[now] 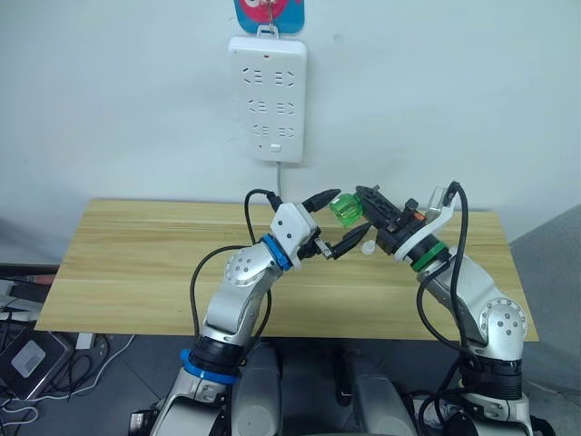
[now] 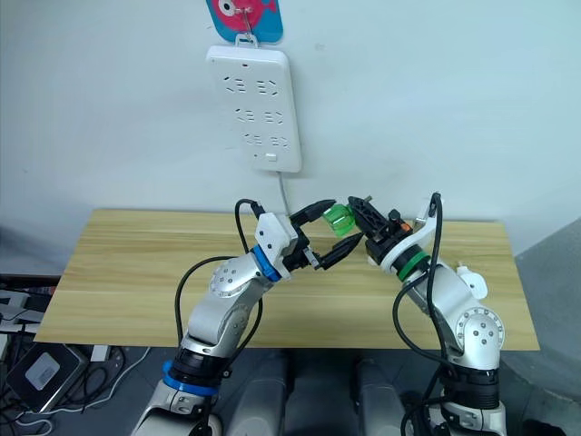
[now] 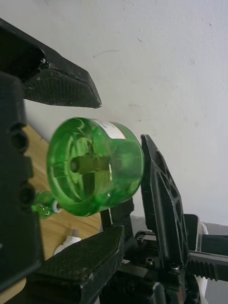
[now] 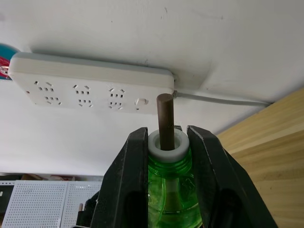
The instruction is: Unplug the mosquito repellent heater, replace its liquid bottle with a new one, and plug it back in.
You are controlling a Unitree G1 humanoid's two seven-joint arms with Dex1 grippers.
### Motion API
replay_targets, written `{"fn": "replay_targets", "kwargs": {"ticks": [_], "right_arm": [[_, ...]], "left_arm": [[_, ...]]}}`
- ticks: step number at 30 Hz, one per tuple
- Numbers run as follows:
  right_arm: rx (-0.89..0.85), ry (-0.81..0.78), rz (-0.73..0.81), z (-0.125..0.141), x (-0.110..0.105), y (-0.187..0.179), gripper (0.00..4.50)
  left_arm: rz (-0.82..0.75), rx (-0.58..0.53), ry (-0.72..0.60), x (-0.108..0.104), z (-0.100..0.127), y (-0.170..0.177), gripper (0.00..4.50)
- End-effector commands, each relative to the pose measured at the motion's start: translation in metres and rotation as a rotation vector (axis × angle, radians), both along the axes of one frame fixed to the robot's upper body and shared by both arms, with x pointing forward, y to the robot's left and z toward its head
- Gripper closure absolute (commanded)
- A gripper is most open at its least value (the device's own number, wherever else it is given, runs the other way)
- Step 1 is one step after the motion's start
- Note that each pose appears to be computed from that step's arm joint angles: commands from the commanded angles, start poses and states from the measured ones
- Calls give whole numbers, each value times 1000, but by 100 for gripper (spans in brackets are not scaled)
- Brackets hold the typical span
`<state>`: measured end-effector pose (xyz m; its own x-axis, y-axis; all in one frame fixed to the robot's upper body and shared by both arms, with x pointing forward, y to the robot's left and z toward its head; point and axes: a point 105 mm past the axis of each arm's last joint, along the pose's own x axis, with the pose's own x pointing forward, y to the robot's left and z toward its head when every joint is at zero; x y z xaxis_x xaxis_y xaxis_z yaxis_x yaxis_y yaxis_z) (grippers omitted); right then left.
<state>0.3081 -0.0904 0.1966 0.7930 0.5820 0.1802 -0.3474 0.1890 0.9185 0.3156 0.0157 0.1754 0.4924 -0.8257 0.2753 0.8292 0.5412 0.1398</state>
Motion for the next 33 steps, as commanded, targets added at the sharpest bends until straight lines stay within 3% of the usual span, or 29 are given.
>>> {"fn": "replay_targets", "kwargs": {"ticks": [1, 8, 21, 26, 33], "right_arm": [[24, -62, 19, 16, -9, 1, 365], [25, -62, 20, 16, -10, 2, 365], [6, -59, 16, 12, -10, 3, 365], [4, -57, 12, 11, -9, 2, 365], [0, -52, 0, 8, -8, -2, 365]], "left_arm": [[-36, -25, -47, -10, 11, -6, 38], [-33, -39, -53, -11, 13, -7, 226], [-21, -44, -57, -9, 16, -7, 226], [-22, -53, -69, -10, 19, -7, 67], [-26, -60, -67, -11, 19, -8, 61]]}}
